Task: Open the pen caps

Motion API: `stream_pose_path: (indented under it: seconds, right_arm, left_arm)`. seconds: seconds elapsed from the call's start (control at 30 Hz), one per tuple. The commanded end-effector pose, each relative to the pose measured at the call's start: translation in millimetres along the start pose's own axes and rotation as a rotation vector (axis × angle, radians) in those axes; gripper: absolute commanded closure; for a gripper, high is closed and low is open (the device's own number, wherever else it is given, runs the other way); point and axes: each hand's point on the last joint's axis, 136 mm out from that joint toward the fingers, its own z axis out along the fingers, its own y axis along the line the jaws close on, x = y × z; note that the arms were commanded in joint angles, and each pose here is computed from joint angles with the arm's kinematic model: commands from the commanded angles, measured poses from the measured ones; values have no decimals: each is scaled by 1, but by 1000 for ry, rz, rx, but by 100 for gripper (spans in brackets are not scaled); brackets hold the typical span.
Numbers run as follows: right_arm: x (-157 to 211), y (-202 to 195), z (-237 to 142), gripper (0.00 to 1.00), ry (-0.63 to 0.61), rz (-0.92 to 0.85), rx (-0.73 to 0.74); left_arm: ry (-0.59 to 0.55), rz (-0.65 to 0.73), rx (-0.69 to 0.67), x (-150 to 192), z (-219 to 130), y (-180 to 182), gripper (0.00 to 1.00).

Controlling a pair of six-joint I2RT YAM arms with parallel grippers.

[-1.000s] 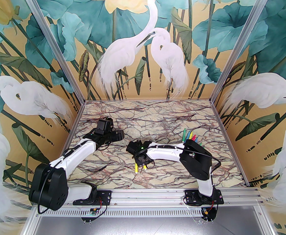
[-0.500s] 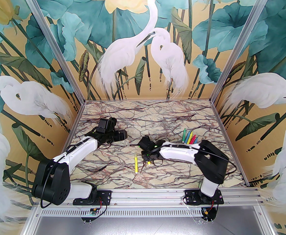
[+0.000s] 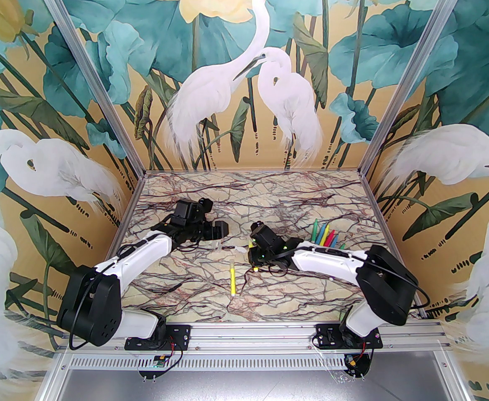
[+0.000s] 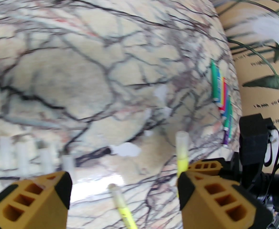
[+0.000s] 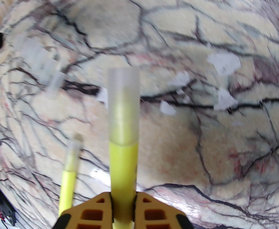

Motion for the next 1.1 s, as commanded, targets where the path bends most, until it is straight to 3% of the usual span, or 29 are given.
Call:
stream_pose_path:
  seconds: [0.0,0.37,1.07]
  right_arm:
    - [-15,14,-10,97,-77,-45,-72]
    - [-27,33,-21,97,-134,-93,-157]
    - [-37,56,-29,97,-163,-157,-222]
  left_arm:
    - [-9,4,109,-9,3,-25,24]
    - [18,4,238,-4,8,-53,27]
    - [66,-15,326,-1,24,-70,49]
